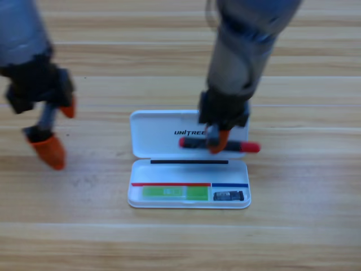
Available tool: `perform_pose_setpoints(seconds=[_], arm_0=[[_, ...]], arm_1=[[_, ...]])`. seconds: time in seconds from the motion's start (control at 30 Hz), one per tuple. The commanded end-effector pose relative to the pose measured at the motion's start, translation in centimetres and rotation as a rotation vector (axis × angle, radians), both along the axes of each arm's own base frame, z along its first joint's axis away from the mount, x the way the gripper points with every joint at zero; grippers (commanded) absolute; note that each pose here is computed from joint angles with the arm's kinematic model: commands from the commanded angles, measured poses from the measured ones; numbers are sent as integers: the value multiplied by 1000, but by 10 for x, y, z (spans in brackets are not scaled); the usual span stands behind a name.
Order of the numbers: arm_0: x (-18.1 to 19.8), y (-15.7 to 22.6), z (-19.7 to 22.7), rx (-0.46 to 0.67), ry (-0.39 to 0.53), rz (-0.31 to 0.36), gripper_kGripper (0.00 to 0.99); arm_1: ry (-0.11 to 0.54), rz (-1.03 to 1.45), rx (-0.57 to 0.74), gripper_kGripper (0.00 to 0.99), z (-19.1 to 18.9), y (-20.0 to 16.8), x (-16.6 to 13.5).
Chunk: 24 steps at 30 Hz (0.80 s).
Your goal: Clean up eraser and pencils
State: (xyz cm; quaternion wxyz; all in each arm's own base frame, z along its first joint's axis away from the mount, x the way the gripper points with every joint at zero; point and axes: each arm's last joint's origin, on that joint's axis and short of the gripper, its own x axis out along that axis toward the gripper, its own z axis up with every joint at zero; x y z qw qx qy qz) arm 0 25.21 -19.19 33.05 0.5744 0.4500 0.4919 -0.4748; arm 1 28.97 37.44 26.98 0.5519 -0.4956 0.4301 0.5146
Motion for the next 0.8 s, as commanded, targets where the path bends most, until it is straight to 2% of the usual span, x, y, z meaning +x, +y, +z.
perform_pose_setpoints(seconds=[0.03, 0.5, 0.53, 0.67, 0.7, 0.8], arm_0=[[2, 31, -20, 6, 46, 56, 989], [-1, 32, -27, 7, 66, 57, 989], [-2, 33, -27, 6, 63, 57, 989], [-1, 32, -27, 4, 61, 60, 989], [-1, 32, -27, 4, 59, 62, 989], [-1, 33, -26, 0, 53, 65, 989]], arm_1=[[59, 32, -82, 0, -63, 38, 0], [52, 26, -90, 0, -73, 47, -1], [52, 23, -90, 81, -73, 47, -1], [48, 7, -88, 798, -71, 47, -2], [47, 4, -86, 874, -69, 47, -3], [38, 1, -70, 899, -57, 44, -6]])
